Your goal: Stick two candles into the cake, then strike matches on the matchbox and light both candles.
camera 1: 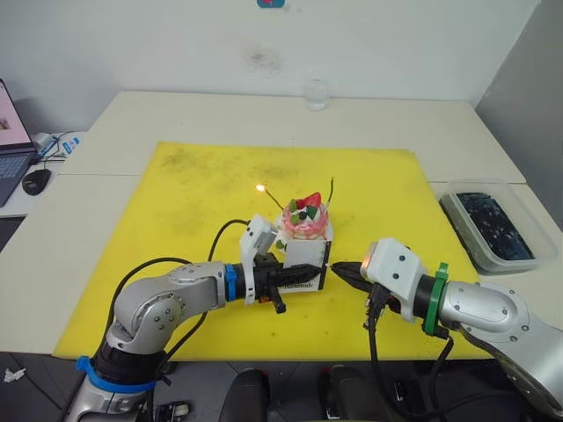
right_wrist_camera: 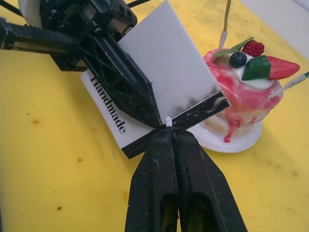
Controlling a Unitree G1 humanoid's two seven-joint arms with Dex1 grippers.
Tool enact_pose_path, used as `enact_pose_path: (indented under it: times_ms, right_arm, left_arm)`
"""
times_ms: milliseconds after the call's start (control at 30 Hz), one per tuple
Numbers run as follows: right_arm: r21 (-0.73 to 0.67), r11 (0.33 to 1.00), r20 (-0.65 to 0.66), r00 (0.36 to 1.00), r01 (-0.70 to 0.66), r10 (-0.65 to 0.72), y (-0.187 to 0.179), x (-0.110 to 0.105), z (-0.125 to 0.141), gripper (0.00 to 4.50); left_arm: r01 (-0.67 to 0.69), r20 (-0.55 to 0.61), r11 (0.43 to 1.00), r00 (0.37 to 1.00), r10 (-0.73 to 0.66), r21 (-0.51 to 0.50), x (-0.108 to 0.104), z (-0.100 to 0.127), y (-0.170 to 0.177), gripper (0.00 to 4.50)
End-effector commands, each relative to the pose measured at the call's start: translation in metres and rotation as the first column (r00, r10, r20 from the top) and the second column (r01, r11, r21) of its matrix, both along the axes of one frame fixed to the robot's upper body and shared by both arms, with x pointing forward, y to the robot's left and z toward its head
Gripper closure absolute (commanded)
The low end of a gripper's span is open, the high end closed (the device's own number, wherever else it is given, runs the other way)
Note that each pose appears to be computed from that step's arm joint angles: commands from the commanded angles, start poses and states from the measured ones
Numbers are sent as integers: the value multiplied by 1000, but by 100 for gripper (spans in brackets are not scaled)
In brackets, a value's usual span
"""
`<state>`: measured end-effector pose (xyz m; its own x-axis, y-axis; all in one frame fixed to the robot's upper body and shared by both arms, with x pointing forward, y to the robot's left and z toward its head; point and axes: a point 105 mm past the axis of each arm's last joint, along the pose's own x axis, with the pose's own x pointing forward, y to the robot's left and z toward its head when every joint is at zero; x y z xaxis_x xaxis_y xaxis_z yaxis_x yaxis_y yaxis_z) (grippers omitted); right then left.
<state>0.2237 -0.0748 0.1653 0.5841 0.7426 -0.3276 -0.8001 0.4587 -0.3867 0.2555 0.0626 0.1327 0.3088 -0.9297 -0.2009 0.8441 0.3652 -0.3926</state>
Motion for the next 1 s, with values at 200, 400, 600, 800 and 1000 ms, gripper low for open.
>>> enact_pose_path:
  times_ms: [200, 400, 600, 800, 1000]
  right_arm:
    - [6, 1000, 26, 999, 24, -24, 2, 3, 3, 447]
    - [-8, 1000, 13, 1000, 24, -24, 1, 2, -1, 447]
    - [-11, 1000, 1, 1000, 23, -23, 2, 1, -4, 447]
    - [-20, 999, 3, 1000, 27, -27, 2, 3, -6, 447]
    - [-26, 999, 7, 1000, 26, -25, 4, 6, -7, 447]
  left_arm:
    - [37, 54, 999, 998, -36, -24, -9, 10, -5, 450]
    - [31, 53, 999, 998, -30, -23, -8, 9, -3, 450]
    - [33, 54, 999, 998, -32, -28, -9, 10, -4, 450]
    - [52, 53, 998, 997, -50, -34, -11, 11, -5, 450]
    - [103, 50, 994, 994, -102, -37, -19, 10, -9, 450]
